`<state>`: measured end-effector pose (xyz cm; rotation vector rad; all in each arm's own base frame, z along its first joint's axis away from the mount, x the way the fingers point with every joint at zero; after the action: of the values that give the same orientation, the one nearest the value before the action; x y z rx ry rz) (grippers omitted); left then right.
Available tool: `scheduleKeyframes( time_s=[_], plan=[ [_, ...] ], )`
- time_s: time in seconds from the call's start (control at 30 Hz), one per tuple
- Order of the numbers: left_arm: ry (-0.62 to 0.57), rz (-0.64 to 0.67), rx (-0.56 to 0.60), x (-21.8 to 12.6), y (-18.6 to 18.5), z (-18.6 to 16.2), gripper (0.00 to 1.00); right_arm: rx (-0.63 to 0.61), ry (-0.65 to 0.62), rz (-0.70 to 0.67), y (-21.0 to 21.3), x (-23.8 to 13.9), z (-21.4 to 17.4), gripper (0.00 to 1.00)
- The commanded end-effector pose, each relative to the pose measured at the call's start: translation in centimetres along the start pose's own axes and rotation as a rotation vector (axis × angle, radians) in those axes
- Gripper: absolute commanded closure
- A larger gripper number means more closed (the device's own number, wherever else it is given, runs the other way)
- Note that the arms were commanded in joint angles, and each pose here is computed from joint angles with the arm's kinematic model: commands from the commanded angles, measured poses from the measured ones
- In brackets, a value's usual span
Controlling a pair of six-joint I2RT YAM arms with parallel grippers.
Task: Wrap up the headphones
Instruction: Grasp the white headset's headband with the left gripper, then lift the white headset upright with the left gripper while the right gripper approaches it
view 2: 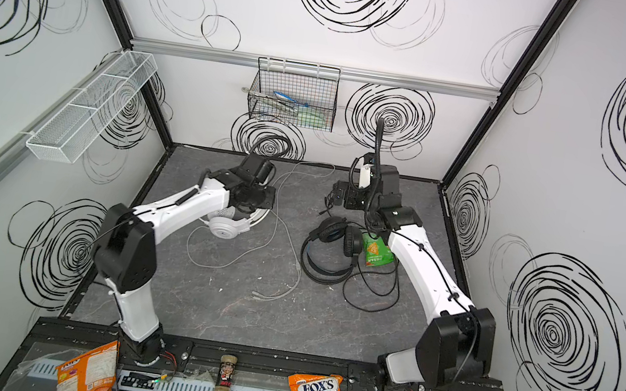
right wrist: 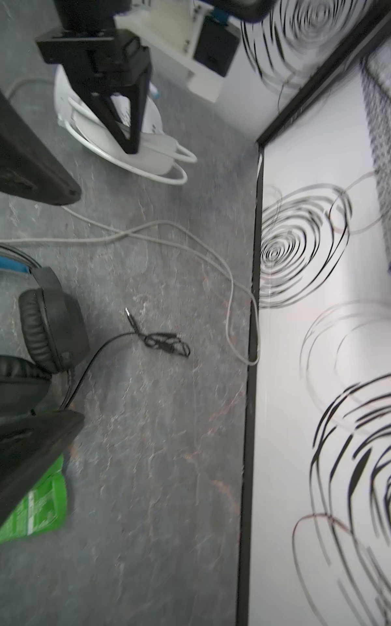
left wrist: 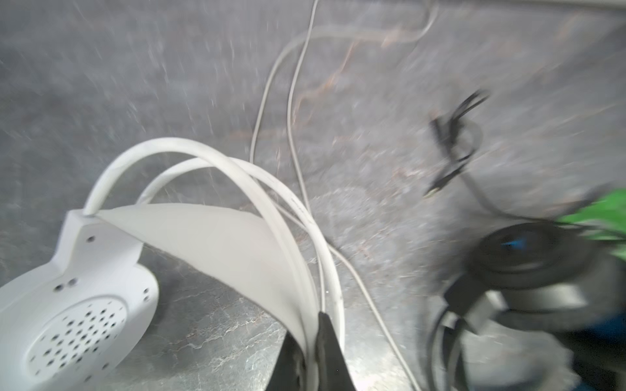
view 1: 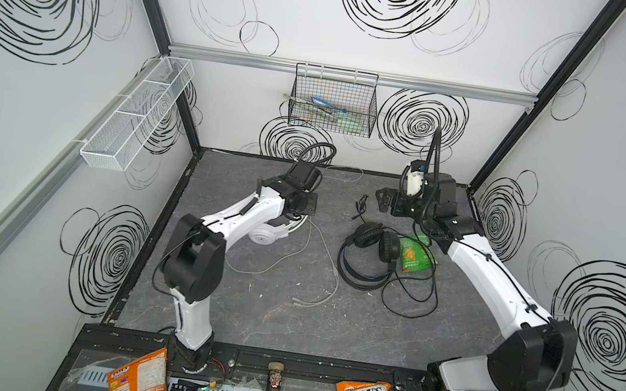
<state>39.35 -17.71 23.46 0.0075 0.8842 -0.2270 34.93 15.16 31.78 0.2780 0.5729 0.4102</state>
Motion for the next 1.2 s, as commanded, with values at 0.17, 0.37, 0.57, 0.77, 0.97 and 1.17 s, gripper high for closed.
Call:
scheduleKeyframes(
  time_s=[0.17, 0.37, 0.57, 0.77, 0.97, 1.17],
  plan=[
    [-0.454, -0.297, -0.007, -13.5, -0.3, 4.2, 1.0, -0.041, -0.41, 0.183, 1.3, -9.0, 1.4, 0.03],
    [-0.623, -0.729, -0.027, -20.4, -1.8, 3.9, 1.0, -0.131, -0.42, 0.259, 2.7, -8.9, 3.2, 0.03],
    [-0.589, -0.925, 0.034, -23.6, -2.2, 2.7, 1.0, -0.194, -0.371, 0.417, 4.8, -8.5, 2.7, 0.03],
    [-0.59, -1.1, 0.098, -25.2, -4.3, 0.6, 1.0, -0.424, -0.34, 0.439, 6.7, -8.8, -0.2, 0.02],
    [-0.553, -1.251, 0.128, -26.7, -5.9, -0.9, 1.0, -0.504, -0.344, 0.485, 8.2, -8.4, -1.6, 0.02],
    [-0.498, -1.353, 0.136, -27.3, -7.1, -1.6, 1.0, -0.551, -0.348, 0.509, 9.1, -8.0, -1.9, 0.02]
  ],
)
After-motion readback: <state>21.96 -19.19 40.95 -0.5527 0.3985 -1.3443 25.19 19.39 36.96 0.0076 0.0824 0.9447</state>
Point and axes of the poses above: each gripper's point midway between its finger pads, its own x axis out along the fingers, its own y axis along the line the jaws close on, z = x × y, the point moved 7 cm from there along -x, back along the fingers, and after that the axes turned 9 degrees about x, right-handed, at the moved point
